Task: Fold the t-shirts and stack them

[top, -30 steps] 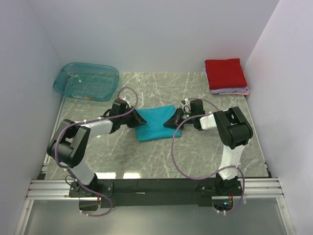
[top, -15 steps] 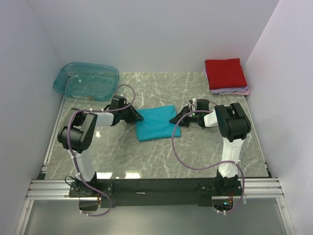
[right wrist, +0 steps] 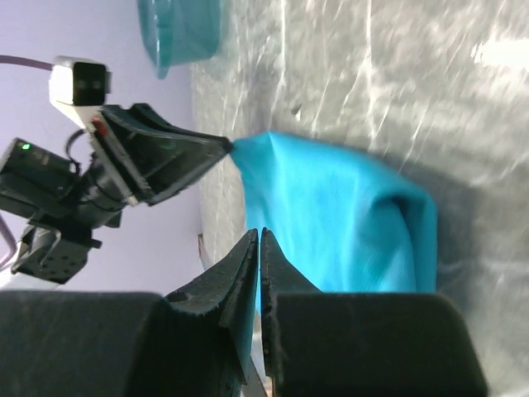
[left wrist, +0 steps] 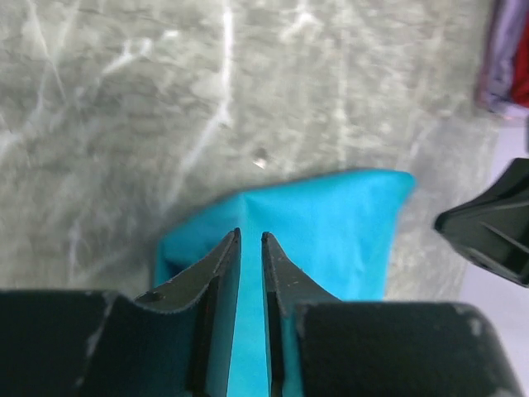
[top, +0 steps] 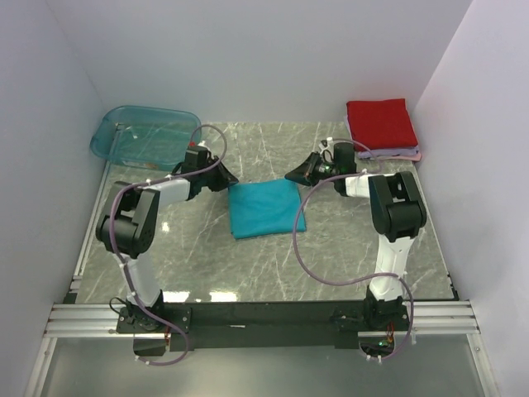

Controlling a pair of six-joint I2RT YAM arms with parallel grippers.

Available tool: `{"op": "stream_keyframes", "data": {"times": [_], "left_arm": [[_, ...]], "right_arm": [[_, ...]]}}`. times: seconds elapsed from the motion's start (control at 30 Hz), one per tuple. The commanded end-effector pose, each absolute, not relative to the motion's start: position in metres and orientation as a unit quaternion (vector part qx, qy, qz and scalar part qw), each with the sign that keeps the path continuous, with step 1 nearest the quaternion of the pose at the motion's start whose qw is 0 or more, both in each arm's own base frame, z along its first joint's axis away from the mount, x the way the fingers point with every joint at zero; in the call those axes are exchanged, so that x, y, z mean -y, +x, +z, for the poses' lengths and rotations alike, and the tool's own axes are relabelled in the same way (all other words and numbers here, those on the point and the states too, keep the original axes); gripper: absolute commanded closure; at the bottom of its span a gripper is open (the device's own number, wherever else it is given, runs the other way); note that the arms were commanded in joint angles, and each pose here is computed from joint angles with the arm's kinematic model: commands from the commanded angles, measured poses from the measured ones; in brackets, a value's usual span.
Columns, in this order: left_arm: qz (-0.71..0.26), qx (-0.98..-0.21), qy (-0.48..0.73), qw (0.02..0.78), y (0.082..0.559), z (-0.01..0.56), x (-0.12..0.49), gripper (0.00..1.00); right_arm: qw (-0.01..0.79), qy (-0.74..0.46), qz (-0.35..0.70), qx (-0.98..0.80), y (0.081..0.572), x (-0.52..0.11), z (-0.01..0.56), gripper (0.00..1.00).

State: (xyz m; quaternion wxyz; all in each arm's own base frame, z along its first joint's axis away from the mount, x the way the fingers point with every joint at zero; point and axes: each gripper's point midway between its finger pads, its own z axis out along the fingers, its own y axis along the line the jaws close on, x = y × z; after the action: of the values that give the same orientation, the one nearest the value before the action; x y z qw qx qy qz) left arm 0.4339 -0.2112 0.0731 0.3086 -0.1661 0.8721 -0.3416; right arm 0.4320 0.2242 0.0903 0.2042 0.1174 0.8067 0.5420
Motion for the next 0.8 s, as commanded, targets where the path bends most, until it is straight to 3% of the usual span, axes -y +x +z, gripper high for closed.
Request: {"op": "stream_keyframes", "data": {"times": [0.0,0.43,0.57,0.77], "left_arm": [[-0.317,-0.884,-0.165,0.3,0.444,0.05,0.206,0.78],[-0.293,-0.89,-0.211,0.28,0.454,0.019,0.173,0.75],[-0.3,-0.882,-0.207,0.298,0.452,0.043,0.172,0.65],[-0.262,-0.88,-0.19,0.348,0.435,0.095,0.16,0.41]], "right_arm": [[0.197,0.14,0.536,-0.809,0.449,-0.221,0.067,0.89],[0.185,0.176,0.509,-0.822,0.458,-0.197,0.02,0.87],[0.197,0.157,0.505,-0.825,0.452,-0.196,0.045,0.84],[0.246,0.125,0.428,-0.861,0.433,-0.174,0.087,0.64]]}}
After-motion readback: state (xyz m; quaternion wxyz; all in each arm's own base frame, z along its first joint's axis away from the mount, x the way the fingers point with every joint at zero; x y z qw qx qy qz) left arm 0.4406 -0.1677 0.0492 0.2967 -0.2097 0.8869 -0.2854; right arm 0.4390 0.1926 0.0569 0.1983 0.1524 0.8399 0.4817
